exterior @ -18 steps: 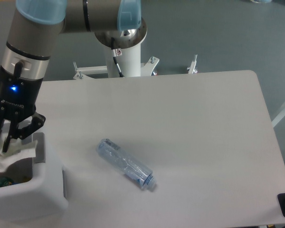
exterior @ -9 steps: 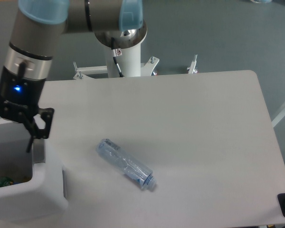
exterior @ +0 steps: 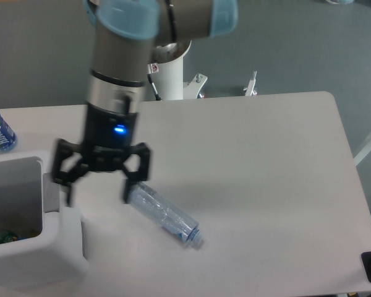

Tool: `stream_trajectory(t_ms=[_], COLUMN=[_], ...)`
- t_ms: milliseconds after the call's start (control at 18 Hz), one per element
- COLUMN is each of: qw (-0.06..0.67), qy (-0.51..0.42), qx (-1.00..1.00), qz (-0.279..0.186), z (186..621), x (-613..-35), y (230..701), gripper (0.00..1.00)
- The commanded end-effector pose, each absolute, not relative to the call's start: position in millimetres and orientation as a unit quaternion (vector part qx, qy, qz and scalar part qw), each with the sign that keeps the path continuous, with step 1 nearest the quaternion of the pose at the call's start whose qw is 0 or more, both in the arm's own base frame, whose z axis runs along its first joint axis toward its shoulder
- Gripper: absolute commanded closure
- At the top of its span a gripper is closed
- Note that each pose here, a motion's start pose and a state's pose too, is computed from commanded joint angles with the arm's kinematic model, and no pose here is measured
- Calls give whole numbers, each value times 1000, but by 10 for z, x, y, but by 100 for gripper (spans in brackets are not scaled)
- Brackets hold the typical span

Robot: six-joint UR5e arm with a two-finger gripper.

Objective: Place the trash in the trash can
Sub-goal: 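Move the gripper to the cap end of the plastic bottle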

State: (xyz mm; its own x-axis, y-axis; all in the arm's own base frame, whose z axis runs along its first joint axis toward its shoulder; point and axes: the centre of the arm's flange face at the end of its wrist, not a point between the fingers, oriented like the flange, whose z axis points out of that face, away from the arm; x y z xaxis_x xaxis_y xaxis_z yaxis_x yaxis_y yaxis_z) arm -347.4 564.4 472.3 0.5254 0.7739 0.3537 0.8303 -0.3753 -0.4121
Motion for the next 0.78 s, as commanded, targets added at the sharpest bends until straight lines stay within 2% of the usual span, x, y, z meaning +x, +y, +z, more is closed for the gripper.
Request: stream_trajectory(t_ms=[167, 444, 778], qw=[247, 172, 133], qy=[-510, -528, -538], qx=[-823, -831, -833], qz=[-37, -2, 3], z=[4331, 3393, 2837], x=[-3751, -4078, -4232], y=[5545, 5690, 5760], gripper=[0, 0, 0])
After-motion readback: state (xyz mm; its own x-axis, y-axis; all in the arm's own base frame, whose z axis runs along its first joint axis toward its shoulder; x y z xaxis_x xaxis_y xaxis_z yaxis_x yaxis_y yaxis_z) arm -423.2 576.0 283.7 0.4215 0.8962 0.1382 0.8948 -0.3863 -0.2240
